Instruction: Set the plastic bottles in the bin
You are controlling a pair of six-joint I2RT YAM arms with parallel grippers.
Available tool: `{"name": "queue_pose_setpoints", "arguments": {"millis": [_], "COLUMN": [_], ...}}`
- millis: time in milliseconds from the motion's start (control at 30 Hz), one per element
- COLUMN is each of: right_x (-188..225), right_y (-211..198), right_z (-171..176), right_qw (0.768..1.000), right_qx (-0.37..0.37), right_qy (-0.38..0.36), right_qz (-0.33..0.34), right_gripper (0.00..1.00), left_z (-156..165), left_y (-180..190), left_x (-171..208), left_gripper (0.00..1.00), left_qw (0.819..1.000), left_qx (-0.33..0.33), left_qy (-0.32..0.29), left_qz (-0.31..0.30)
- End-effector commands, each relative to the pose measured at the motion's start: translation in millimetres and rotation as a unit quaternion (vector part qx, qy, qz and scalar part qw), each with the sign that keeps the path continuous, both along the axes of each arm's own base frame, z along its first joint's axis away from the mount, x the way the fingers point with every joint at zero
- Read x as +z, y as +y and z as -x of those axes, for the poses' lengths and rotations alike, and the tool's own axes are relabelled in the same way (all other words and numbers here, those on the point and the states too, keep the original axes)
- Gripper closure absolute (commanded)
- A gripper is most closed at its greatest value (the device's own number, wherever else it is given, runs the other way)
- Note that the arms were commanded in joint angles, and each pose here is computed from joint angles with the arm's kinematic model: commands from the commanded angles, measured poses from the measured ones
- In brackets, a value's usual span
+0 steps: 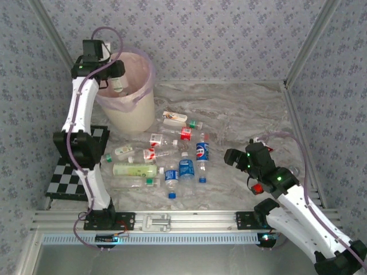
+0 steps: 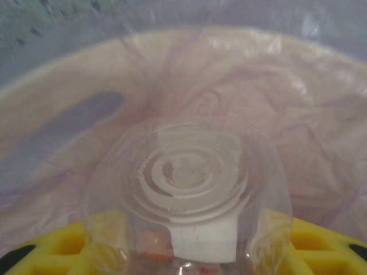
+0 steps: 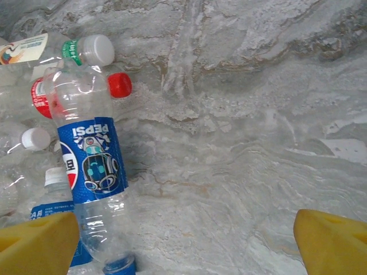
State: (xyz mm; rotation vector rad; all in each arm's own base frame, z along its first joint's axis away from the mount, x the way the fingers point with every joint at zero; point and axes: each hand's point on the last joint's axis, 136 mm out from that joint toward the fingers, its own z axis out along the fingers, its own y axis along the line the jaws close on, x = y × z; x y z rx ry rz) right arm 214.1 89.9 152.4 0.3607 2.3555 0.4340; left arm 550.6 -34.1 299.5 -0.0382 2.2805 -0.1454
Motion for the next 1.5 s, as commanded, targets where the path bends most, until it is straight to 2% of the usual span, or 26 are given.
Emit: {"name": "queue_pose_setpoints", "arguments": {"millis": [0, 233, 267, 433, 567, 700, 933, 1100, 1167, 1333, 1400, 1467], "right_x": [-7, -8, -7, -8, -18, -31, -28, -21, -24, -35, -42, -49], "right_y": [-10, 2, 3, 10, 20, 27, 51, 90, 102, 119, 123, 124], "right_z": [3, -6, -7, -10, -5, 0, 1, 3, 3, -3, -10, -17], "right_qw": [0.999, 1.0, 1.0, 0.999, 0.998, 0.995, 0.99, 0.973, 0.968, 0.962, 0.962, 0.964], "right_qx": [-0.025, -0.009, -0.006, 0.015, 0.036, 0.053, 0.109, 0.2, 0.217, 0.254, 0.252, 0.247], "right_qy": [0.016, 0.021, 0.021, 0.031, 0.055, 0.081, 0.087, 0.084, 0.093, 0.095, 0.096, 0.099], "right_qz": [0.011, 0.005, 0.006, 0.011, -0.001, -0.008, -0.036, -0.084, -0.087, -0.04, -0.033, -0.022], "right_gripper": [0.03, 0.03, 0.03, 0.02, 0.02, 0.02, 0.02, 0.04, 0.07, 0.1, 0.19, 0.22], "left_z": [17, 17, 17, 17, 16, 15, 18, 25, 30, 54, 70, 86], "left_y": [-3, -14, -16, -22, -26, -33, -33, -30, -28, -19, -15, -11], "left_x": [-25, -78, -85, -110, -112, -106, -80, -37, -18, 37, 56, 70], "left_gripper": [1.0, 1.0, 0.97, 0.73, 0.46, 0.3, 0.13, 0.01, 0.01, 0.01, 0.01, 0.01], "left_qw": [0.997, 0.991, 0.99, 0.988, 0.989, 0.991, 0.993, 0.997, 0.998, 0.999, 0.999, 0.998], "left_qx": [-0.023, -0.047, -0.05, -0.053, -0.049, -0.048, -0.041, -0.038, -0.036, -0.023, -0.019, -0.013], "left_qy": [0.066, 0.118, 0.125, 0.142, 0.135, 0.123, 0.105, 0.067, 0.05, -0.011, -0.028, -0.045], "left_qz": [-0.031, -0.034, -0.037, -0.038, -0.031, -0.021, -0.021, -0.024, -0.028, -0.037, -0.042, -0.046]}}
